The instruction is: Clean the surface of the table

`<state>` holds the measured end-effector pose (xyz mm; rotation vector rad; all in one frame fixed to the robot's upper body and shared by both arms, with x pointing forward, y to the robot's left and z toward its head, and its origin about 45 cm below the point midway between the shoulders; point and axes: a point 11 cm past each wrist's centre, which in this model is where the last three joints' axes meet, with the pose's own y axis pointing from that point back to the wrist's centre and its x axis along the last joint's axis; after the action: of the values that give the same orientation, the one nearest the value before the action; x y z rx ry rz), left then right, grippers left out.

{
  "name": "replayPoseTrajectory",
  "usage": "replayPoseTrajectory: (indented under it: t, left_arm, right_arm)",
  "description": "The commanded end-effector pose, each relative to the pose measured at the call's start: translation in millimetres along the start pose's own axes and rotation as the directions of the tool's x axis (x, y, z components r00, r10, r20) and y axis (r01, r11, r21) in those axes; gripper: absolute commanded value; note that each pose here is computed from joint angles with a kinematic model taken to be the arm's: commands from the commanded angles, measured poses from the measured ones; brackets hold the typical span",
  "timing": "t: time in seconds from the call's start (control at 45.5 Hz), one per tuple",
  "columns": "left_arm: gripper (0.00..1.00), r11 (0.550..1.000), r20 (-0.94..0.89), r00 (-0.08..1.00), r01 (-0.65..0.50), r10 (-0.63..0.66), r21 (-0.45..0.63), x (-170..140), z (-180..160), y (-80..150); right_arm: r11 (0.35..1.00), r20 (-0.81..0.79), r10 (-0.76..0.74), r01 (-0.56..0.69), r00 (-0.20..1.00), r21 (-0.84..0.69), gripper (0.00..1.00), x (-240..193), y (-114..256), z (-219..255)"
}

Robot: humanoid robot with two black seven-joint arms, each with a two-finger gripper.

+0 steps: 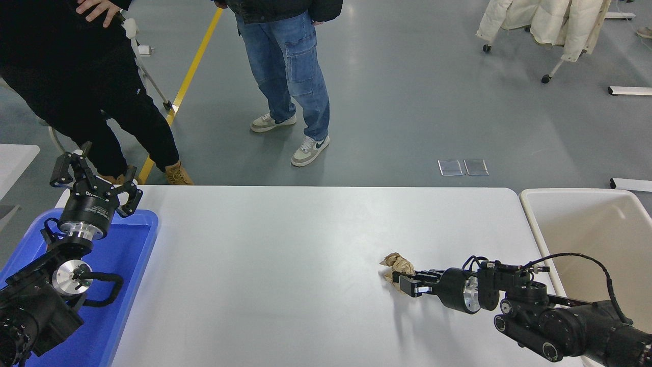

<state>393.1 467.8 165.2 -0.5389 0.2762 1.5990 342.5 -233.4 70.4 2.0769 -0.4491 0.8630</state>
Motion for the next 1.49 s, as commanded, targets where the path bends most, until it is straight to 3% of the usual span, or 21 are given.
replayPoseTrajectory:
  t: [0.0,0.154,0.396,0.901,1.187,1.473]
  left_arm:
    - [1.00,1.000,-0.001,1.000,0.001,-0.001,0.000,0,0,0]
    - [1.00,1.000,0.000,1.000,0.000,0.000,0.000,0,0,0]
    - [1.00,1.000,-0.001,1.000,0.002,-0.002,0.000,0,0,0]
    - [1.00,1.000,-0.001,1.000,0.001,-0.001,0.000,0,0,0]
    - [1.00,1.000,0.000,1.000,0.000,0.000,0.000,0,0,0]
    - [1.00,1.000,0.000,1.000,0.000,0.000,0.000,0,0,0]
  right_arm:
    - [1.000,-0.006,0.031,-0.031,1.000,0.005,0.00,22,16,3]
    - [0.997,0.029,0.060,-0.058,0.998,-0.042,0.00,44,37,22]
    - [0.988,0.165,0.139,-0.127,0.976,-0.086,0.00,120,116,47]
    - [0.978,0.196,0.138,-0.102,0.971,-0.182,0.00,168,244,57]
    - [0.969,0.205,0.143,-0.094,0.968,-0.230,0.00,182,285,58]
    - [0.970,0.215,0.138,-0.088,0.967,-0.225,0.00,178,281,59]
